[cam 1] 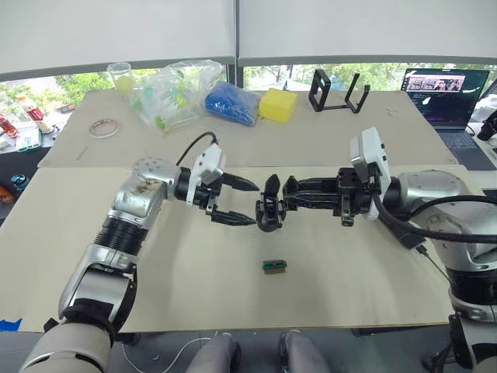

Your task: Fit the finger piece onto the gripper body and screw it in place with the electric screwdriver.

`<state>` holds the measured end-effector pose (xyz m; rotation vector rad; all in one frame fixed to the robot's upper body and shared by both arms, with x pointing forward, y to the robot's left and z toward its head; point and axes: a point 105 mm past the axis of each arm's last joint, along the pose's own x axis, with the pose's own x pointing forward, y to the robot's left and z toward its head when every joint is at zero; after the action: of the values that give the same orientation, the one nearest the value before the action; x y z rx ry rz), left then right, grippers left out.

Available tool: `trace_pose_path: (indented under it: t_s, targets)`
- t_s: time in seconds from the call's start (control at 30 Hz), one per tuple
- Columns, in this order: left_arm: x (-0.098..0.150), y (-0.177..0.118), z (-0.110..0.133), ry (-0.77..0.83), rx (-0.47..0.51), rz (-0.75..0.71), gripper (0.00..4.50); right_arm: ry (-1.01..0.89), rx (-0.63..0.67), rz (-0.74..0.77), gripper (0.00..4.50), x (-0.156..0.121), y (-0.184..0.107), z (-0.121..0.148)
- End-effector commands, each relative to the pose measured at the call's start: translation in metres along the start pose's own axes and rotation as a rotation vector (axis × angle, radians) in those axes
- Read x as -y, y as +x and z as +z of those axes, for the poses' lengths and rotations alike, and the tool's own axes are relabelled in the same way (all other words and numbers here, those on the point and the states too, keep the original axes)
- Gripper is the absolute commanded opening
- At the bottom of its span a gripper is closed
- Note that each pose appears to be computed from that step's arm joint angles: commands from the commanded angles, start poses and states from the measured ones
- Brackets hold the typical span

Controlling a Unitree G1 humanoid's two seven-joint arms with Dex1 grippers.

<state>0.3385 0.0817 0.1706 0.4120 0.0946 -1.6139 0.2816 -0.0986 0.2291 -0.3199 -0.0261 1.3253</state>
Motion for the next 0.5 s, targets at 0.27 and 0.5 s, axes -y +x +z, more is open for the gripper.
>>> trace_pose_path:
  t_s: [0.27, 0.5]
  targets:
    - [-0.013, 0.029, -0.039, 0.041, -0.084, 0.054, 4.5, -0.066, 0.025, 0.053, 0.31, -0.003, 0.011, -0.005]
    - [-0.019, 0.055, -0.047, 0.028, -0.061, 0.11, 4.5, -0.058, 0.018, 0.058, 0.31, -0.001, 0.01, -0.009]
